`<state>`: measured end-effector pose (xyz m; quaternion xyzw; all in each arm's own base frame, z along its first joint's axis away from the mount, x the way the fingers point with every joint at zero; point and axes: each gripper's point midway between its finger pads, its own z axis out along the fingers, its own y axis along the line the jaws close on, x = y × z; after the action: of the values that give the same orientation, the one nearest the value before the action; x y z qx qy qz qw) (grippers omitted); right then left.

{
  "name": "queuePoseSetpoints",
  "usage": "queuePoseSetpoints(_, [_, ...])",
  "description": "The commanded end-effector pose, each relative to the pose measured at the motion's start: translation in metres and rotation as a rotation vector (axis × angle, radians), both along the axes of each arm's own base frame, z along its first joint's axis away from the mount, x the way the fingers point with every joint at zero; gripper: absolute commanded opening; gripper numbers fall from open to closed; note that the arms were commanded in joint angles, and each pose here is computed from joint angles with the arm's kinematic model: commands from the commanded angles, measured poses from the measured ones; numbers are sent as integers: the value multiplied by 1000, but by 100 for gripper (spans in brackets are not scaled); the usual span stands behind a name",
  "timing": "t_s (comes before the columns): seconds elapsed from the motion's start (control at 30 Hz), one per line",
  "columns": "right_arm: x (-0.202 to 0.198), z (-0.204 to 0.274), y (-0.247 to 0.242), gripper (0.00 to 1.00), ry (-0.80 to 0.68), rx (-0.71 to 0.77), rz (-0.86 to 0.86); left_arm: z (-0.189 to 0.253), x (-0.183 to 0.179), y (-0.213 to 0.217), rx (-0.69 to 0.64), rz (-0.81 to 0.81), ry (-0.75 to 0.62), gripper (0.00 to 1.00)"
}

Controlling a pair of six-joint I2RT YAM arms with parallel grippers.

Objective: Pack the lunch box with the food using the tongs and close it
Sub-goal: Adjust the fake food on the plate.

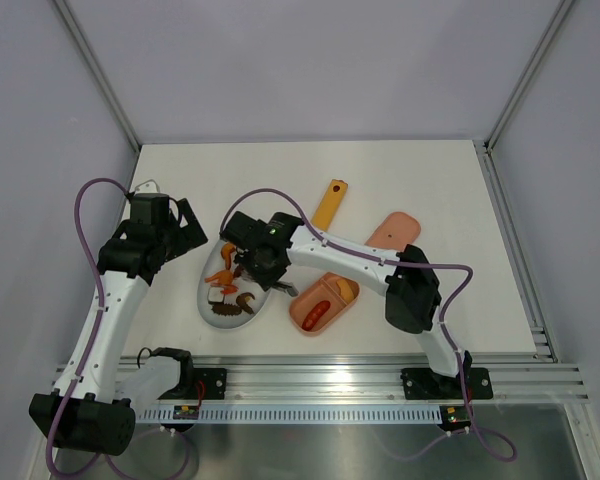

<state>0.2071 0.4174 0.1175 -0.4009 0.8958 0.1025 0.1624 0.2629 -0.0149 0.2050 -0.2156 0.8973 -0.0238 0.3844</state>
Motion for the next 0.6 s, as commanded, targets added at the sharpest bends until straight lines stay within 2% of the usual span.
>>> queuePoseSetpoints(0.0, [15,51,-1,23,-103,101,-22,15,5,3,3,15,-63,99])
queuePoseSetpoints(0.3, [54,40,-1,23,-126,88,-134,17,1,5,5,18,-69,99])
queuePoseSetpoints(0.57, [53,17,5,22,-80,54,-115,17,1,2,-4,9,-70,99])
